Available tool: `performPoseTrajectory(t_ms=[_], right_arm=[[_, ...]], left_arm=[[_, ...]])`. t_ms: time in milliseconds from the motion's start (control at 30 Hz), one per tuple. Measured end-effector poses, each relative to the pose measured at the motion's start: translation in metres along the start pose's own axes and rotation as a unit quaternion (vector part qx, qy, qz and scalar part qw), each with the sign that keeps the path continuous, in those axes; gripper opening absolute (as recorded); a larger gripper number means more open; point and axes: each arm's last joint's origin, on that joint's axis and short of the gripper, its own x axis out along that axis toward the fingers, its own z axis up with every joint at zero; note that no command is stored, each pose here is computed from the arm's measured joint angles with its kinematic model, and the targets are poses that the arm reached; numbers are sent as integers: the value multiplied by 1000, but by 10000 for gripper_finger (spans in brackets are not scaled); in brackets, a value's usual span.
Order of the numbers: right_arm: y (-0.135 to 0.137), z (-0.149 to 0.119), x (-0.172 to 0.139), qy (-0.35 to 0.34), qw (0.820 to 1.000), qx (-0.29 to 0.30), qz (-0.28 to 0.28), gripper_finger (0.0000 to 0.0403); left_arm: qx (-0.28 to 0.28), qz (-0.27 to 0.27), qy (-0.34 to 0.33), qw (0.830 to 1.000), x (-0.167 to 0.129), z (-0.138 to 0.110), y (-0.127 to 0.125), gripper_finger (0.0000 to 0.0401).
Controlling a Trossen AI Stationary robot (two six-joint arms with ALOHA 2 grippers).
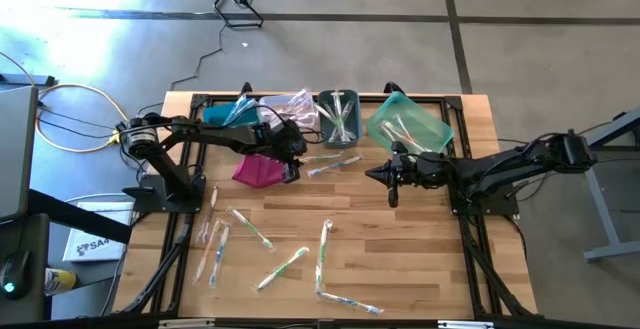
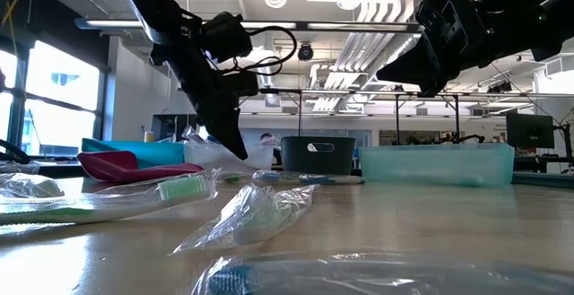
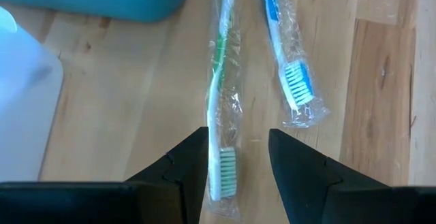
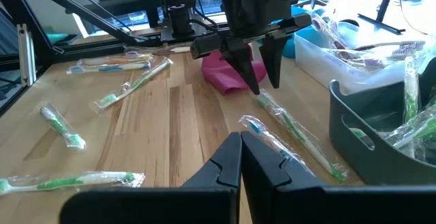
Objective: Pick & Place Toothbrushes
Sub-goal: Put the green toothbrush into the dark blue bin
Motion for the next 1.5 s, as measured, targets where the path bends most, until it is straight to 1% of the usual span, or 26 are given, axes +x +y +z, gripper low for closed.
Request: performPoseTrajectory(t_ms=[367,467,667,800,1367,1500], right_arm=[[0,0,0,0,1000,0,0,2],[0,0,0,0,1000,0,0,2],[0,-1,0,3,1000,0,0,2],[0,-1,0,8,1000,-1,-1,2],[0,-2,0,11,1000,-2,-2,2],[0,-2,0,11,1000,-2,-2,2]], left_arm=[[-10,0,0,1000,0,0,0,149],[-11,-1,11,1000,6,-3,0,149],[-13,-6,46,999,28,-14,0,149],[-14,-7,51,999,32,-15,0,149],[-13,-8,52,999,33,-16,-1,149],[-12,-8,51,999,34,-16,-1,139]])
